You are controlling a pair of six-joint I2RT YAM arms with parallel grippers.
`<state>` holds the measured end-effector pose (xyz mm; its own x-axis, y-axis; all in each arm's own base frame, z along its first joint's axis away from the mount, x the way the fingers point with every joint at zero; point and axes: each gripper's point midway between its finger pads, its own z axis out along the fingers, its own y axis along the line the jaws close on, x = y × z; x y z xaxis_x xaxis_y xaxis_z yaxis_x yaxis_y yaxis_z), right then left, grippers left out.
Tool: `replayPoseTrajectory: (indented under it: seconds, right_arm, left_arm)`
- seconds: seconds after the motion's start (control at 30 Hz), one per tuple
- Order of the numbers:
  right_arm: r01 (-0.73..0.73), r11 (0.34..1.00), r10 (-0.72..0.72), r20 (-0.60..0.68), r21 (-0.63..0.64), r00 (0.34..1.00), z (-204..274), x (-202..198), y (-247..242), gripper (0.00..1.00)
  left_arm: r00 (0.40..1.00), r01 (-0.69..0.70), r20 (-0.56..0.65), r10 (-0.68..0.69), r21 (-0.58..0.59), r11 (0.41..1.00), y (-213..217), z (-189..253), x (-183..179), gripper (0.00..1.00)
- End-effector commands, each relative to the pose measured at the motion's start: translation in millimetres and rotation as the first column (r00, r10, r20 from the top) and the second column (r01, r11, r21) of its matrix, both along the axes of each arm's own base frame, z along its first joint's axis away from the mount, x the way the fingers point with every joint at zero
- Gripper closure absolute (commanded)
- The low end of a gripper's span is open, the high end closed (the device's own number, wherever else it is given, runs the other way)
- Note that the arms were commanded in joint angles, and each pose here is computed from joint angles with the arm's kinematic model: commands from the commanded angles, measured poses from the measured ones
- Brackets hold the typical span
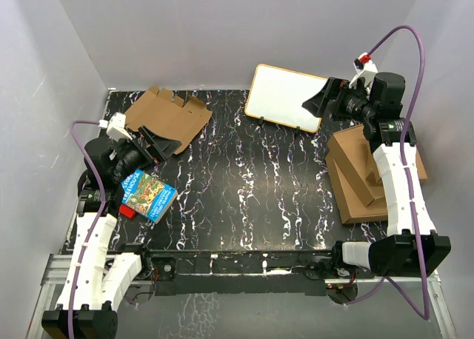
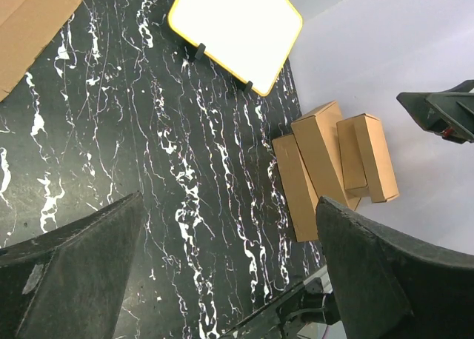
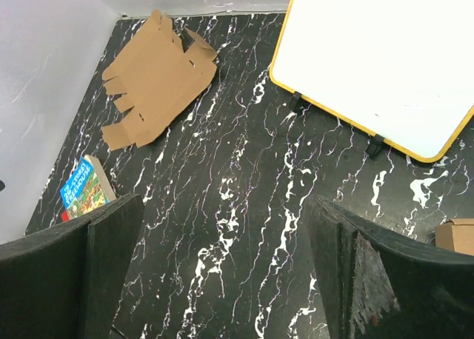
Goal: Fold the paper box
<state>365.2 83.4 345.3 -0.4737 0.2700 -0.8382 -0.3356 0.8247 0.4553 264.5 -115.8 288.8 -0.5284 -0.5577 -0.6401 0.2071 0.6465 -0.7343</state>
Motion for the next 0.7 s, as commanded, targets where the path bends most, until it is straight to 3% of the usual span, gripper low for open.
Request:
replayPoseTrajectory:
  seconds: [0.0,0.4,0.67]
  right_arm:
    - [-0.003,1.000,0.002,0.100,0.014,0.995,35.0,6.3,-0.6,0.01]
    - [-0.075,0.997,0.074,0.111,0.012,0.991,29.2,3.9,8.4,0.02]
    - [-0.362,0.926,0.376,0.201,-0.103,0.904,12.8,-23.2,46.1,0.02]
  left_arm:
    - [0.999,0.014,0.052,-0.014,0.009,1.000,0.0,17.2,-4.7,0.03]
    - [1.000,0.006,0.022,-0.007,0.029,1.000,2.3,-1.5,-1.1,0.03]
    - [1.000,-0.008,-0.025,0.010,0.087,0.996,8.6,-29.9,4.1,0.03]
